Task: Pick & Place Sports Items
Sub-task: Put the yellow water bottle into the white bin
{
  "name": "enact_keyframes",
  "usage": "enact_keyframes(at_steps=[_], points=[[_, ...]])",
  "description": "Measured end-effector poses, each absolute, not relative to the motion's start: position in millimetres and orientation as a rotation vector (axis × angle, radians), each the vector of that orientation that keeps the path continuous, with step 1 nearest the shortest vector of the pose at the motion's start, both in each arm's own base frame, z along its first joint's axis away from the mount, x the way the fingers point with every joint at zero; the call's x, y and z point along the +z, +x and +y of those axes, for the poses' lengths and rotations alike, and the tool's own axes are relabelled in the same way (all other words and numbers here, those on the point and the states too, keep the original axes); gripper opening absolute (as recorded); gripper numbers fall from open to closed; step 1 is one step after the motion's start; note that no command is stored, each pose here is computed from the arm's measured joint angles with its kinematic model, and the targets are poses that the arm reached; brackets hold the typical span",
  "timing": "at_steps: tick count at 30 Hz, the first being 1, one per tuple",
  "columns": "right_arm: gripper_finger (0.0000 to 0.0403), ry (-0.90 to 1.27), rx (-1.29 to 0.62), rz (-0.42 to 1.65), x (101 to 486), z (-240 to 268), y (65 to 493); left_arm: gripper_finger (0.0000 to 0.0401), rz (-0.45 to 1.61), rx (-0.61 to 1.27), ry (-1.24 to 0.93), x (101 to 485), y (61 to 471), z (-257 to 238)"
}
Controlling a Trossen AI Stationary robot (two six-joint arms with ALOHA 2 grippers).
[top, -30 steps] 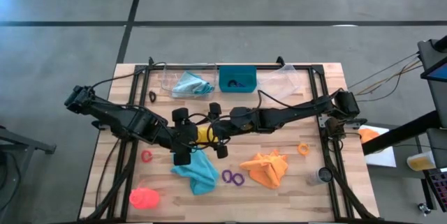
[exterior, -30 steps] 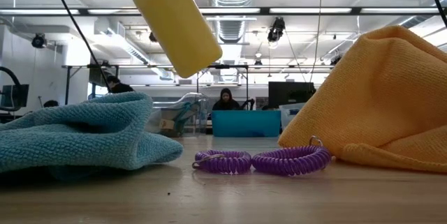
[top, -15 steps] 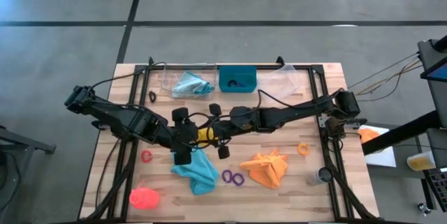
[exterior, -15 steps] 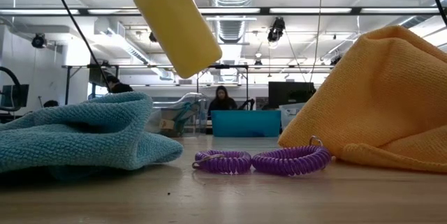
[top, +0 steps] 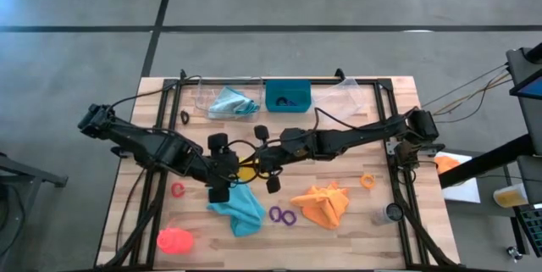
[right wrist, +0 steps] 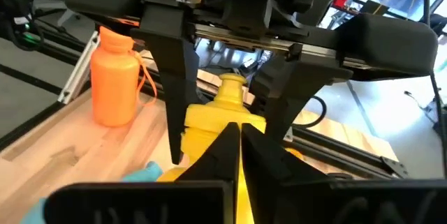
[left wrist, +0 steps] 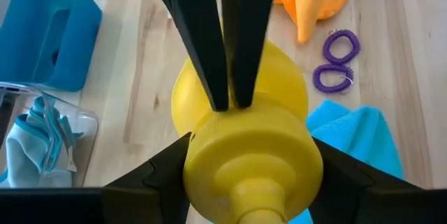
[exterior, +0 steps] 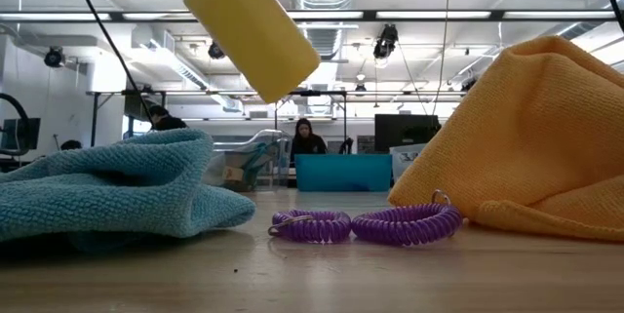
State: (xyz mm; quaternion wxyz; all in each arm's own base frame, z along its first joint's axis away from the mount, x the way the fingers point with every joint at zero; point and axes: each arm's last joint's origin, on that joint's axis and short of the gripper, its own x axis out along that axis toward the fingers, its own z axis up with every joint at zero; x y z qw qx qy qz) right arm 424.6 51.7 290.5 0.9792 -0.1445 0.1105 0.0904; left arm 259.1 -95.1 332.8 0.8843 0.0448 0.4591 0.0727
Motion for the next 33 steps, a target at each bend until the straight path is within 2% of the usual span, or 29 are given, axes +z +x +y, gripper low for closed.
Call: enact_keyframes(at_steps=[4, 7, 15, 19, 23, 28, 33], points=[[0.0078, -0.294, 0.168, 0.251, 294, 50, 420, 0.0217, 0.951, 0.161, 0.089, 333, 260, -95], [0.0138, -0.259, 0.134, 0.294, 298, 49, 414, 0.0205, 0.943, 0.166, 0.087, 333, 260, -95], [0.0306, -0.126, 0.101, 0.424, 292, 47, 407, 0.0211, 0.955, 0.163, 0.089, 333, 260, -95], [0.0368, -0.118, 0.111, 0.5, 280, 48, 405, 0.0219, 0.942, 0.174, 0.091, 335, 259, -94], [0.0397, -0.117, 0.111, 0.502, 281, 48, 405, 0.0205, 0.949, 0.17, 0.092, 334, 259, -95], [0.0388, -0.141, 0.118, 0.482, 270, 49, 415, 0.0204, 0.946, 0.167, 0.088, 334, 259, -95], [0.0386, -0.175, 0.124, 0.424, 265, 50, 424, 0.0221, 0.942, 0.167, 0.086, 334, 259, -95]])
